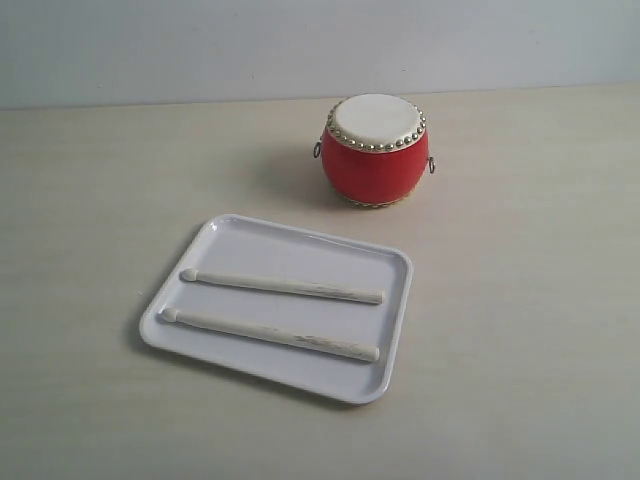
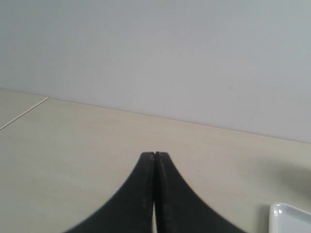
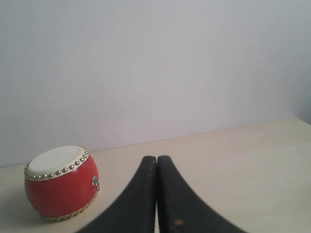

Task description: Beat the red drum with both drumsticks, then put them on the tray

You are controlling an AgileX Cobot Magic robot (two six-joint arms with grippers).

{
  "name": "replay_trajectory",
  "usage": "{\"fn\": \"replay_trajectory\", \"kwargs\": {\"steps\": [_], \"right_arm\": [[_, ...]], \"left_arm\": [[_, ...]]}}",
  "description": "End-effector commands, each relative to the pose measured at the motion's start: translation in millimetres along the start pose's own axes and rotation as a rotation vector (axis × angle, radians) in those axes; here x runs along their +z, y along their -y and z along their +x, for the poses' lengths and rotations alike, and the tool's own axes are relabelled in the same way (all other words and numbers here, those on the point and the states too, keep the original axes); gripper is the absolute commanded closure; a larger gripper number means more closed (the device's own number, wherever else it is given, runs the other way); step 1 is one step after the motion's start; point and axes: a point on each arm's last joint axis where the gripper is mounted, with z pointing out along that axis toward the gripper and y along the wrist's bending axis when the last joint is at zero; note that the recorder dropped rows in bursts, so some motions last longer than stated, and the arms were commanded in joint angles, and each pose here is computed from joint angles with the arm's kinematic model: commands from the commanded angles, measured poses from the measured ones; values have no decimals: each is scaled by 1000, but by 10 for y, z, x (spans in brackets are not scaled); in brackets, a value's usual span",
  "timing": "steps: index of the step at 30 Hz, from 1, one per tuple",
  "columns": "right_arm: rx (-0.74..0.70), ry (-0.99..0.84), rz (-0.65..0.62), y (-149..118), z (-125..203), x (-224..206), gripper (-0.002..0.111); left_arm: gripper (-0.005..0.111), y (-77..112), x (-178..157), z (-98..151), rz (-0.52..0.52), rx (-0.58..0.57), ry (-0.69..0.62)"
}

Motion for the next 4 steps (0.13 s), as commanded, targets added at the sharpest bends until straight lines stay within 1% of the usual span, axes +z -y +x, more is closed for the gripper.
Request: {"fn": "replay_trajectory", "kwargs": {"steps": [1,4], "right_arm": [[-7,1,8,7,13,-4,108],[-7,1,8,7,13,-4,108]], "left_arm": [[107,-1,-4,3,1,0,7],[107,-1,-4,3,1,0,7]]}}
